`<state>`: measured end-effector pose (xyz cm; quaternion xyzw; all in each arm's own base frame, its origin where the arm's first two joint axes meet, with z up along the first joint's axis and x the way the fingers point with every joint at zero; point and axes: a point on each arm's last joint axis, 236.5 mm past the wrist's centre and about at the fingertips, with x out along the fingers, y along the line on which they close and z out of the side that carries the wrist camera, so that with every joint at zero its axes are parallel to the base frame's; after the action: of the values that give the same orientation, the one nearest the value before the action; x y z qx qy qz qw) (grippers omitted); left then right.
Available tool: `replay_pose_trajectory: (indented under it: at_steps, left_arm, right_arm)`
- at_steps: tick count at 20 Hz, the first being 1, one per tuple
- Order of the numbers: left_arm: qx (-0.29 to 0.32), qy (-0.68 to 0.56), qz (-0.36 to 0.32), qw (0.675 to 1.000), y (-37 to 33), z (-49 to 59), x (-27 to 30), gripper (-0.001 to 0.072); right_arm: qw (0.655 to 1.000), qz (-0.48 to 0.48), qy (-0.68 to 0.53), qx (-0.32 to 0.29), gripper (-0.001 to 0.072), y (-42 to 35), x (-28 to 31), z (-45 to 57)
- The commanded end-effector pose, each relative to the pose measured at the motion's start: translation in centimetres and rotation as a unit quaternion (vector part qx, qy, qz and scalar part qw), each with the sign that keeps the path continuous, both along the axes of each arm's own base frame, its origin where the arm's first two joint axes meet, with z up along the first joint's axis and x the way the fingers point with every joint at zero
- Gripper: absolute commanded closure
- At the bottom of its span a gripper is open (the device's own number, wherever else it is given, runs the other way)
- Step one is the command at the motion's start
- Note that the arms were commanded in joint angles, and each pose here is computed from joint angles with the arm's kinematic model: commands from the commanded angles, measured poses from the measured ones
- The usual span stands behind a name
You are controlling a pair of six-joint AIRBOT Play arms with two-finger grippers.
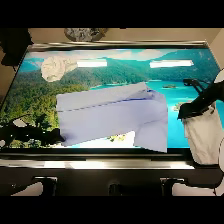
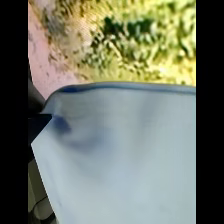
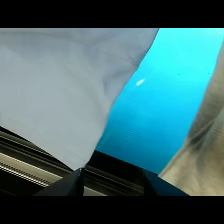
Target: Fold the shirts.
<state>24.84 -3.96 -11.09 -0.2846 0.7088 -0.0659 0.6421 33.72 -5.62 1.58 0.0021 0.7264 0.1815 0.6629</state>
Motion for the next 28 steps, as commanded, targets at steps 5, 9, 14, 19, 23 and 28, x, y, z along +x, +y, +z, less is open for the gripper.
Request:
replay_pose_trajectory:
  at_steps: [5, 9, 14, 19, 23, 28]
  left_arm:
    - [0.101, -0.022, -0.063, 0.993, 4.8, 1.1, 0.9, 0.0679]
    - [0.110, -0.030, -0.062, 0.992, 5.3, 1.3, 1.6, 0.0679]
    - [0.110, -0.031, -0.061, 0.992, 5.3, 1.3, 1.6, 0.0679]
    - [0.114, -0.043, -0.060, 0.991, 5.5, 1.9, 2.5, 0.0679]
    - [0.164, -0.181, -0.055, 0.968, 7.7, 11.6, 10.0, 0.0681]
    - [0.270, -0.606, 0.047, 0.746, 8.4, 51.3, 13.3, 0.0680]
  right_arm:
    - [0.995, -0.054, -0.023, 0.077, 0.0201, 4.0, 0.8, -5.6]
    - [0.994, -0.078, -0.028, 0.071, 0.0202, 3.7, 1.6, -8.1]
    - [0.988, -0.090, 0.015, 0.124, 0.0213, 6.7, 1.8, -11.3]
    - [0.992, -0.074, 0.017, 0.099, 0.0666, 8.0, 2.2, -12.9]
    - [0.989, -0.004, -0.134, 0.061, 0.0672, 6.1, 6.8, -3.9]
    - [0.756, 0.009, -0.644, -0.116, 0.0671, 2.6, 9.4, 36.1]
